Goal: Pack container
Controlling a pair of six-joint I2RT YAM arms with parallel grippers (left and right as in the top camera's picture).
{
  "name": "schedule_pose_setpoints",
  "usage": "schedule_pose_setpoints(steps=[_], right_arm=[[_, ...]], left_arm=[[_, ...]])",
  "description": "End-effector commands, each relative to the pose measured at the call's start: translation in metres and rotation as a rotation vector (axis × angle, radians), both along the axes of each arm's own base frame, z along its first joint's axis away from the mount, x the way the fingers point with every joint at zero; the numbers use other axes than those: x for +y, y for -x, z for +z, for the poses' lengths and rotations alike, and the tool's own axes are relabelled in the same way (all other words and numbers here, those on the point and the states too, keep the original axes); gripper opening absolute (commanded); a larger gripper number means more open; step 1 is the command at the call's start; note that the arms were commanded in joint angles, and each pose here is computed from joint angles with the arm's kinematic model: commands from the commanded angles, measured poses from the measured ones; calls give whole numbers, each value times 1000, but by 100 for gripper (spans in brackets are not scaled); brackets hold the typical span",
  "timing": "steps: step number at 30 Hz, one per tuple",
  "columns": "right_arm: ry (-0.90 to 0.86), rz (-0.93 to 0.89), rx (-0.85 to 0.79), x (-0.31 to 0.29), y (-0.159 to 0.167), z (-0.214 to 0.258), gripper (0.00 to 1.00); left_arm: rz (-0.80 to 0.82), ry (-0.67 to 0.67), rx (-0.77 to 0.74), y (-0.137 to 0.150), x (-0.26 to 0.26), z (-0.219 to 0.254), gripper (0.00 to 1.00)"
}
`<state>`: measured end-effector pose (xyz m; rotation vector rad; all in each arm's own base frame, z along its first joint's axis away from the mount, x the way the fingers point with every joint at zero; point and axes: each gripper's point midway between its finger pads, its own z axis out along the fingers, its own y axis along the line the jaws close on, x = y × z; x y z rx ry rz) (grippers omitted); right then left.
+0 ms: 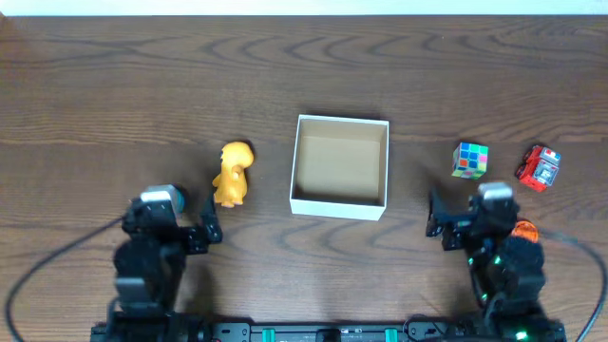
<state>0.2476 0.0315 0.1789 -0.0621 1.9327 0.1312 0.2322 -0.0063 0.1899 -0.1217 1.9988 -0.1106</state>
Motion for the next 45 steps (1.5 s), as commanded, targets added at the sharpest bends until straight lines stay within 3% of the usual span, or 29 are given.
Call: schedule_pose_setpoints(steps=[1,8,12,13,16,18,19,22,26,30,45], right_arm=[[12,5,63,0,-13,32,99],[52,12,515,4,-35,25,99],[46,35,646,11,-56,13,96],[48,35,665,12,-61,7,78],[51,34,705,13,-74,-11,37],[40,22,737,14,-81,-25,29],[32,15,749,15,-84,-30,19],[25,10,790,19,-92,-49,1],[45,40,842,32,-99,-75,1],[54,70,862,47,-105,-93,1],[14,266,725,119,-131,-92,3]], left_arm=[[-1,22,80,-6,-2,32,98],[1,8,489,1,-2,24,98],[3,4,628,4,-2,7,98],[3,3,658,6,-2,2,98],[4,1,715,9,-2,-7,99],[4,1,732,9,-2,-10,93],[4,1,735,9,-2,-10,88],[4,1,735,9,-2,-11,73],[4,1,736,9,-2,-11,38],[4,1,736,9,-2,-11,19],[4,1,736,9,-2,-11,19]])
